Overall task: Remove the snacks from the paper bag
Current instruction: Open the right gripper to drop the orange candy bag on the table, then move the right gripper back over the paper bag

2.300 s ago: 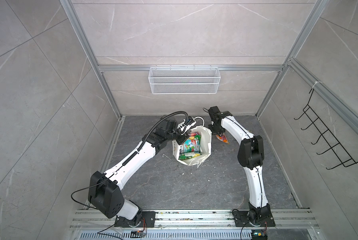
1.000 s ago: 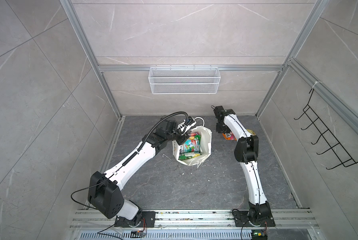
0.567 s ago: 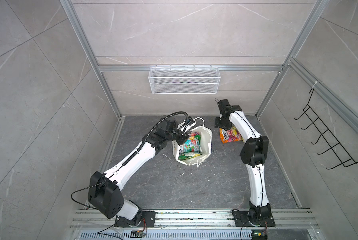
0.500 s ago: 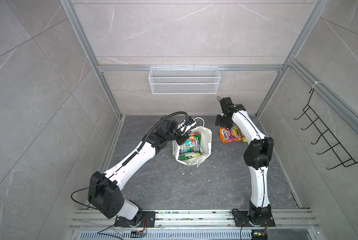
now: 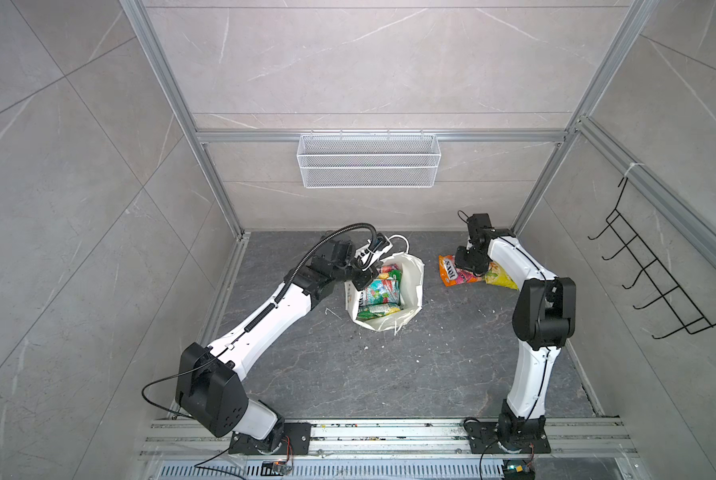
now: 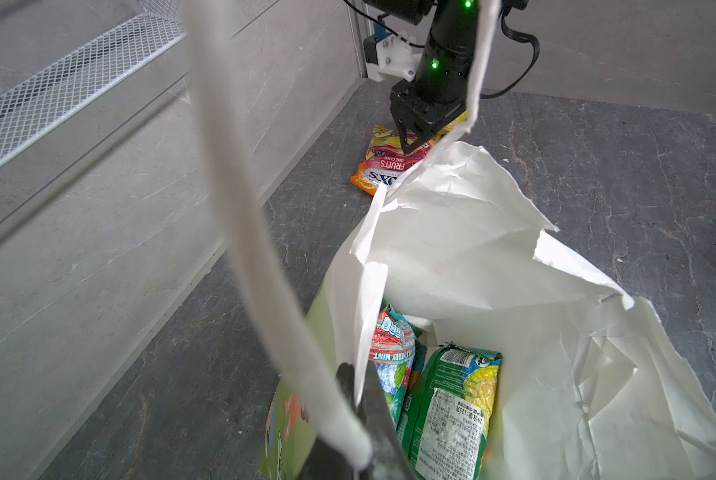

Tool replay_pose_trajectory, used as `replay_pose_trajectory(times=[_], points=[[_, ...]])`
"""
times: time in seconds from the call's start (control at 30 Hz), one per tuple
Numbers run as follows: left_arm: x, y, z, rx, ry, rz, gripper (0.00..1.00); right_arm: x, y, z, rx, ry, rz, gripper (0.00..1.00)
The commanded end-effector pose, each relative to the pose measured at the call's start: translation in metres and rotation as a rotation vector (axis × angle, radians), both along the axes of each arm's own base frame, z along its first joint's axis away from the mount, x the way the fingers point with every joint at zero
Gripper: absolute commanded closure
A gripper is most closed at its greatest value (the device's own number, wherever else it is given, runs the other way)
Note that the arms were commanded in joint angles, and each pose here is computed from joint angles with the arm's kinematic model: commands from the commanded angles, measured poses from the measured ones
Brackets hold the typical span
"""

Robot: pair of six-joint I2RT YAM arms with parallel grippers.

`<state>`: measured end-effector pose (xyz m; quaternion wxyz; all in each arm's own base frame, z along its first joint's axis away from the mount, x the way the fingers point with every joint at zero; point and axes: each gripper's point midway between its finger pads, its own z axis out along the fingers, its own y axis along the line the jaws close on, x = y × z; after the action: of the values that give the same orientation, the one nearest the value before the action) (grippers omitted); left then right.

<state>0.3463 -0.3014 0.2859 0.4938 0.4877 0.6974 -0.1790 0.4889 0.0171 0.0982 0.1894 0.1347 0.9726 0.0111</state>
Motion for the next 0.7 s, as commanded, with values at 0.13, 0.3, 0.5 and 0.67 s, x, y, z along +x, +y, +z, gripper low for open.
replay_pose_trajectory(times=[0.13,0.3,0.5,0.67], points=[[-0.005,-0.011,0.031,-0.072,-0.06,-0.047,1.0,0.0,-0.044,-0.024,-0.058,0.051,-0.059,0.57],[-0.005,-0.011,0.032,-0.07,-0.064,-0.045,1.0,-0.001,-0.061,-0.042,-0.055,0.087,-0.081,0.57],[-0.005,-0.01,0.033,-0.07,-0.066,-0.044,1.0,0.0,-0.07,-0.046,-0.07,0.103,-0.087,0.57],[-0.004,-0.012,0.033,-0.071,-0.066,-0.049,1.0,0.004,-0.055,-0.032,0.009,0.07,-0.052,0.56]])
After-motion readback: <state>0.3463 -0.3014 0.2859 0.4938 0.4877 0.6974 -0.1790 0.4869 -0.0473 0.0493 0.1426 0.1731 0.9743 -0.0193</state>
